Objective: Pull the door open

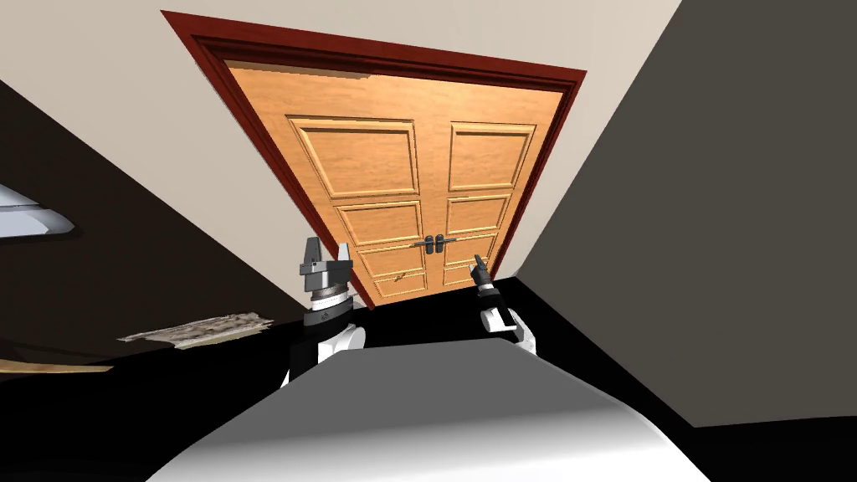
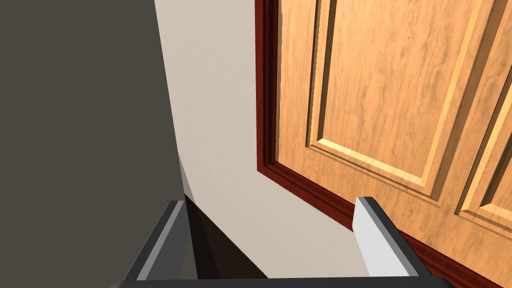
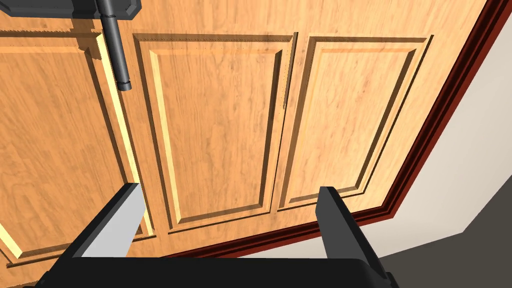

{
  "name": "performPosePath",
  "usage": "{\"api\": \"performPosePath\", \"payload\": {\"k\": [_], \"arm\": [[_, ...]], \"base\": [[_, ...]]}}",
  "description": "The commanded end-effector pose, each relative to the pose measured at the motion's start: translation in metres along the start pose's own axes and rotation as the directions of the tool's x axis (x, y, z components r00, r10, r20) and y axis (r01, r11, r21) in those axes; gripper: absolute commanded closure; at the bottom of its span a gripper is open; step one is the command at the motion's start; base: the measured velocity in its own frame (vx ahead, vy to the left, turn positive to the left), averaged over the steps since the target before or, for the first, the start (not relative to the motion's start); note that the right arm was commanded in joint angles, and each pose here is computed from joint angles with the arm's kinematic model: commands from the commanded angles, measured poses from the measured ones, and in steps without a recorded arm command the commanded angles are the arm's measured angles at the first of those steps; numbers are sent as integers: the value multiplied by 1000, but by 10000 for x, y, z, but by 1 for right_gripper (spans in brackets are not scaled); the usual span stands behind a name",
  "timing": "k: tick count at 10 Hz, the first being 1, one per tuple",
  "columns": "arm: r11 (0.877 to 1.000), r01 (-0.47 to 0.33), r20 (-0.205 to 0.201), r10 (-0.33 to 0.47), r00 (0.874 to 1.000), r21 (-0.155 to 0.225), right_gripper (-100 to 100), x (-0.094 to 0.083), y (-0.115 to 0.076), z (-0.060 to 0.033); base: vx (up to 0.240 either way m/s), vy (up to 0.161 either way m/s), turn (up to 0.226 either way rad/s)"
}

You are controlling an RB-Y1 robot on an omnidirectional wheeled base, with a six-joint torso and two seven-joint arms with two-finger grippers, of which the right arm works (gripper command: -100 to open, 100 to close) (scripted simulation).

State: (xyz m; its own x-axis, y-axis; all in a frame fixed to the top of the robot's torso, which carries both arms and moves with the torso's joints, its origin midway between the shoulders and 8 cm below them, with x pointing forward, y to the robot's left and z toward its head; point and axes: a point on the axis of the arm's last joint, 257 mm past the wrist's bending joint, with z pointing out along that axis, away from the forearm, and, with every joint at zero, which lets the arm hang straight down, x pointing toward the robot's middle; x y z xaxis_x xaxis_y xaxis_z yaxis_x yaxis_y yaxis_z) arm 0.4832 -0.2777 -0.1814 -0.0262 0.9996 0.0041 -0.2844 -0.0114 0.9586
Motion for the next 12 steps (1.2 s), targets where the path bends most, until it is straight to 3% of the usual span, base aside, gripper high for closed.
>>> {"api": "performPosePath", "payload": {"k": [1,12], "arm": [[1000,-1,-1,1,1000,26,-100,-39,-121,33],[983,2,8,-3,1000,186,-100,-321,-810,123]], "base": [[99,11,88],[101,7,72]]}}
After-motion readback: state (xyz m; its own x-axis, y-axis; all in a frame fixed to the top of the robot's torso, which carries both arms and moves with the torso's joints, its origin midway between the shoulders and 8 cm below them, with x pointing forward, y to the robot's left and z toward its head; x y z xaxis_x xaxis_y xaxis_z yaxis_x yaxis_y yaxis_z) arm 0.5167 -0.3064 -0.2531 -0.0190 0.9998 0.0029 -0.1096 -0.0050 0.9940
